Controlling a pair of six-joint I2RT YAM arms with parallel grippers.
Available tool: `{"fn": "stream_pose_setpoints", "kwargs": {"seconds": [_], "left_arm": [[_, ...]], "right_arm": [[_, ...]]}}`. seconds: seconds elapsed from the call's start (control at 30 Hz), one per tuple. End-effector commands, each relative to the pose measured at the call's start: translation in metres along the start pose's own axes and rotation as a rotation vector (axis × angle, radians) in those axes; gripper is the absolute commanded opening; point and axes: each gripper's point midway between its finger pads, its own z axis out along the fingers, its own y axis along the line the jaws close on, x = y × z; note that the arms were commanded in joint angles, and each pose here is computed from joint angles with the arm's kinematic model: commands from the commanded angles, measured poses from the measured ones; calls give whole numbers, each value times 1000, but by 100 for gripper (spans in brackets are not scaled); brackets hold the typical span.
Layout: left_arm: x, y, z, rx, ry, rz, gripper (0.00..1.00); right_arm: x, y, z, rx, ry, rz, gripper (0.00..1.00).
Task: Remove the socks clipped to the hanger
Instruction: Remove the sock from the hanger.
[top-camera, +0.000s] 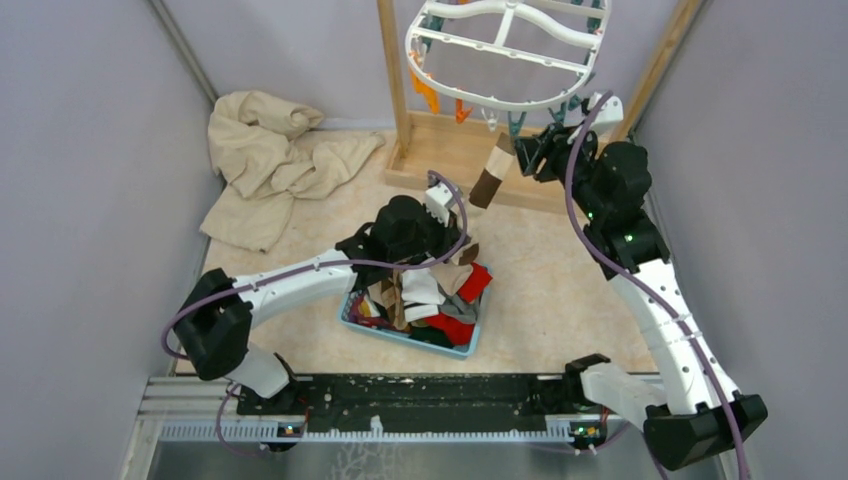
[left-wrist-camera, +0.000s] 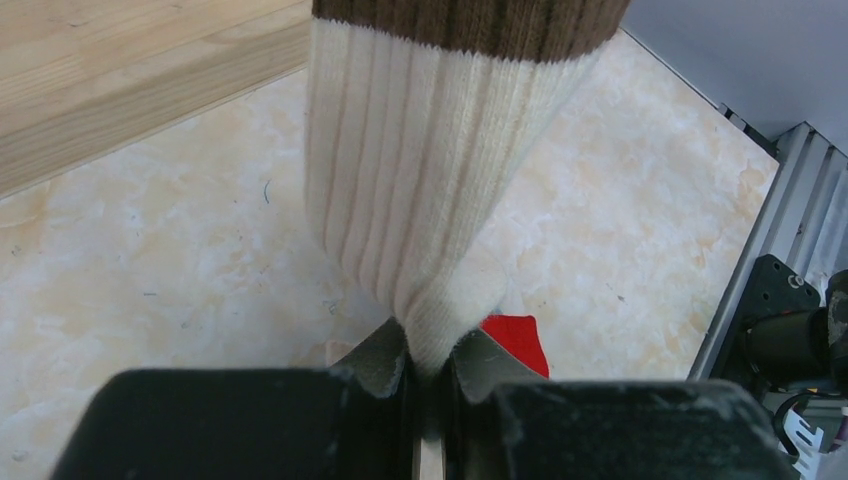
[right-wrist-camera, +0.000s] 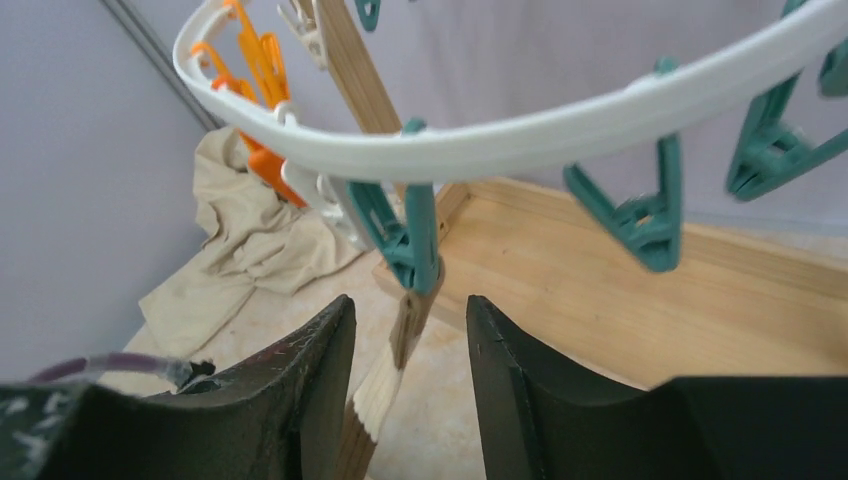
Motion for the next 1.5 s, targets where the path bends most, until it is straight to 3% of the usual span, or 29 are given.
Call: {"fn": "stream_pose_setpoints", "kwargs": {"seconds": [0.0,0.3,0.47,0.8,1.47], "left_arm": [[-20,-6,7,29,-54,-9,11],[-16,-7,15,44,-49,-19,11],[-13,-8,20,51,-44,-24,10],[-13,-9,20,60,-47,-23,10],[-11,-12,18,74,-46,-29,10]], "right_arm": [[-51,6,4,34,-111,-35,43],[-60,16,23,73,-97,-86,41],[-55,27,24,69,-85,-111,49],[-44,28,41,60,-58,-151,55],[-44,39,59,113,-63,-204,56]]}}
